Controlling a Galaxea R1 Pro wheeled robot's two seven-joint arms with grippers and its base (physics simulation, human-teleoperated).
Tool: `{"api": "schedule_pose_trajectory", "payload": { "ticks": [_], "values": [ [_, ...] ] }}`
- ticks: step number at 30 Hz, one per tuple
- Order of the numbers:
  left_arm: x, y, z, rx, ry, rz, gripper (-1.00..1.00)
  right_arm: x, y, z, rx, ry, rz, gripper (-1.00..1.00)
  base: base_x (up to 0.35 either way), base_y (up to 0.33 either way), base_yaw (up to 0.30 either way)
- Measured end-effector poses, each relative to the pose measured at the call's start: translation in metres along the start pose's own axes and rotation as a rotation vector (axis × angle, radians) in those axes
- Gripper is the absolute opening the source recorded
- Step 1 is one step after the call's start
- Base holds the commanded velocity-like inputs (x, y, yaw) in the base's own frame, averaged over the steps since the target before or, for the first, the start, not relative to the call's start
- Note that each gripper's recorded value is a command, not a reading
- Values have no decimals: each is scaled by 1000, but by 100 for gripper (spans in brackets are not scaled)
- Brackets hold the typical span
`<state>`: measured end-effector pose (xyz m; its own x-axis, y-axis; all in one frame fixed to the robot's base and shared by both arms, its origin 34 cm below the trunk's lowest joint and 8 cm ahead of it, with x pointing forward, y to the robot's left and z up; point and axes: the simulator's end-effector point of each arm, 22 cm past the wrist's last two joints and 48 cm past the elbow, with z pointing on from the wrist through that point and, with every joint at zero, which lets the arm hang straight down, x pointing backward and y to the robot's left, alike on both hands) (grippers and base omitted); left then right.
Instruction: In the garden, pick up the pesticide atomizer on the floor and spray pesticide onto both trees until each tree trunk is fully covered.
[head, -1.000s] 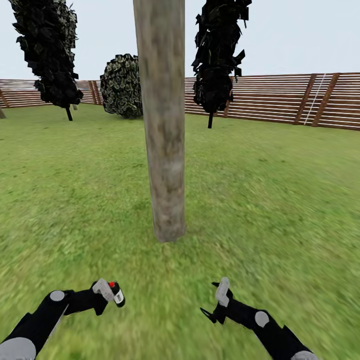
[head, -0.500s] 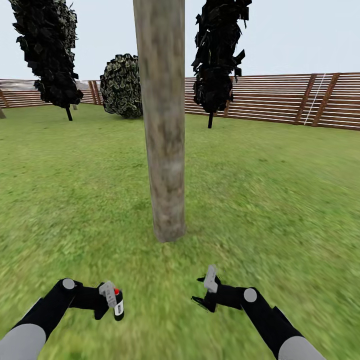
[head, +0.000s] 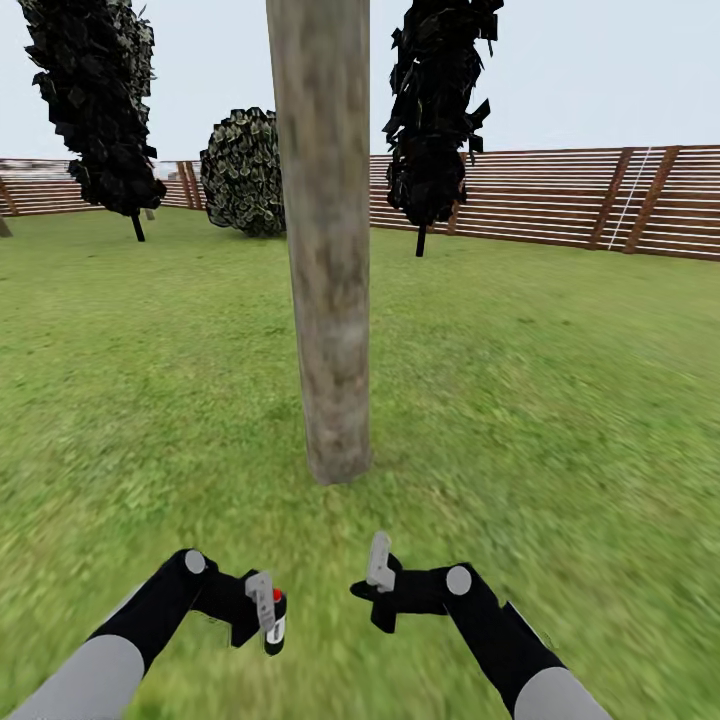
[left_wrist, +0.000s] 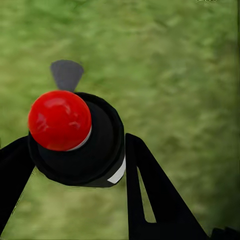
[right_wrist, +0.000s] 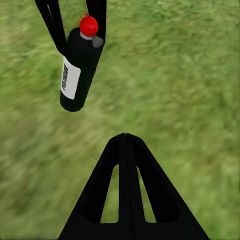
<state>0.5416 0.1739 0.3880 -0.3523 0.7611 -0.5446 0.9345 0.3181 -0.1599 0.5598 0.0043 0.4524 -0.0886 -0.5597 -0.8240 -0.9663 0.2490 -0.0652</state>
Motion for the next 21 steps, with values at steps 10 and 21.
{"api": "schedule_pose_trajectory", "payload": {
  "ticks": [10,21],
  "values": [
    [-33,-12,16,29,-26,42,-100,-8,8,8,-20,2,3,-100,0,0,0],
    [-57,-23,27,67,-1,135,-100,-7,8,8,-20,4,1,-100,0,0,0]
  ]
}}
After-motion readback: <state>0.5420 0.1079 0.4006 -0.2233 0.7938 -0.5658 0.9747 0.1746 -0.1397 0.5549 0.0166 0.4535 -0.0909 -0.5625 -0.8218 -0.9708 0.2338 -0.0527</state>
